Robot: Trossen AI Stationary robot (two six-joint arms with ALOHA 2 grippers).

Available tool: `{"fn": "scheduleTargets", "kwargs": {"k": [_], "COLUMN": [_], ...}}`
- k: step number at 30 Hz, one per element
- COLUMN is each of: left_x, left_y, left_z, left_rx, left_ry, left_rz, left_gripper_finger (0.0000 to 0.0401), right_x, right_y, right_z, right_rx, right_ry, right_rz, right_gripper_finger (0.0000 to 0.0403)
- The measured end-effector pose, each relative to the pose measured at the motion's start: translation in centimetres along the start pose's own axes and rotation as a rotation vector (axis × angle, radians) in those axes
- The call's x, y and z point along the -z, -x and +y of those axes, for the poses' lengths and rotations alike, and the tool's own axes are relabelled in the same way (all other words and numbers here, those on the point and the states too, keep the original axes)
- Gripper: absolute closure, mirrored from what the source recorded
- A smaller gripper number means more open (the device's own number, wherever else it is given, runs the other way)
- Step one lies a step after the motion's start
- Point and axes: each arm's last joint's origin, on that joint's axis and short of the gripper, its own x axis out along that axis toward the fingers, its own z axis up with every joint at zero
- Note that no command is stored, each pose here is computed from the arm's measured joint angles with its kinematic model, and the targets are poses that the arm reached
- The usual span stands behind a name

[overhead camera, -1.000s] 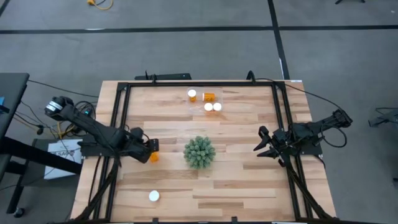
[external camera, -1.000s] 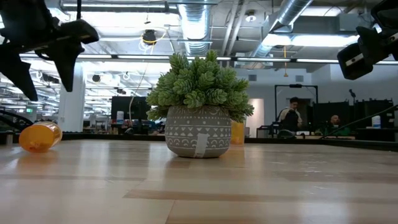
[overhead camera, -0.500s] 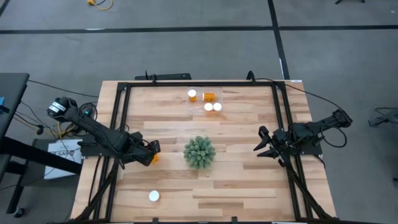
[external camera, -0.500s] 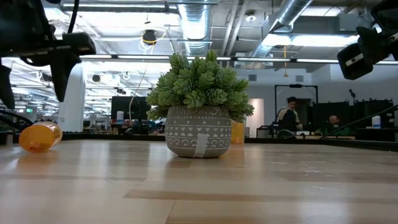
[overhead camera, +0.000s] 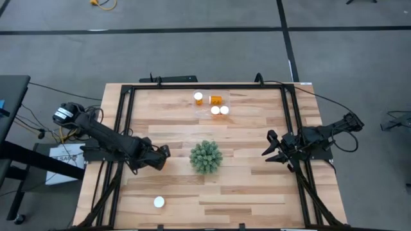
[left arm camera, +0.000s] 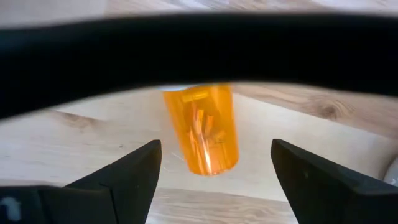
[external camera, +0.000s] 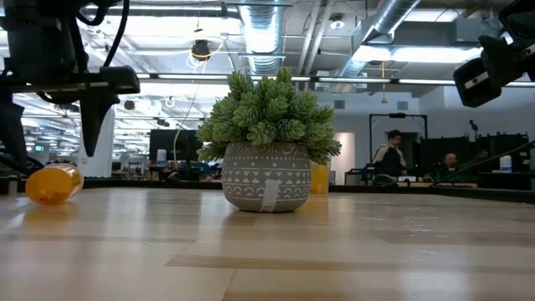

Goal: Pick and place pill bottles into a basket
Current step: Put the orange pill bottle into the transparent bin

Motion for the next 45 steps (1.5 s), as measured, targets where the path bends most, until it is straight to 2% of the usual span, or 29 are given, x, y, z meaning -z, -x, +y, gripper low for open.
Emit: {"fn": "scheduleTargets", "kwargs": {"k": [15,32,36,45], "left_x": [-1.0,-1.8,-2.0,-2.0], "left_y": [-0.6,-3.7,-3.8,-3.8], "left_z": [0.0,1.1,1.0,0.8], "left_rx": [-0.054,-0.005,0.032,0.074], "left_ry": [0.042,0.073,0.064,-0.003], "left_rz": [0.011,0.04,0.012,-0.017], "left_gripper_finger": [0.0108,0.0112,0.0139,0.0249], "right_x": [0.0,0.0,0.0,0.0], "right_y": [0.0,0.0,0.0,0.0], "right_z": [0.0,0.0,0.0,0.0], "right_rx": [0.0,0.0,0.0,0.0], "right_ry": [0.0,0.0,0.0,0.0], "right_rz": [0.001,0.0,0.0,0.0], "right_gripper_finger": [0.0283,0.0283,0.0283,0.0283]}}
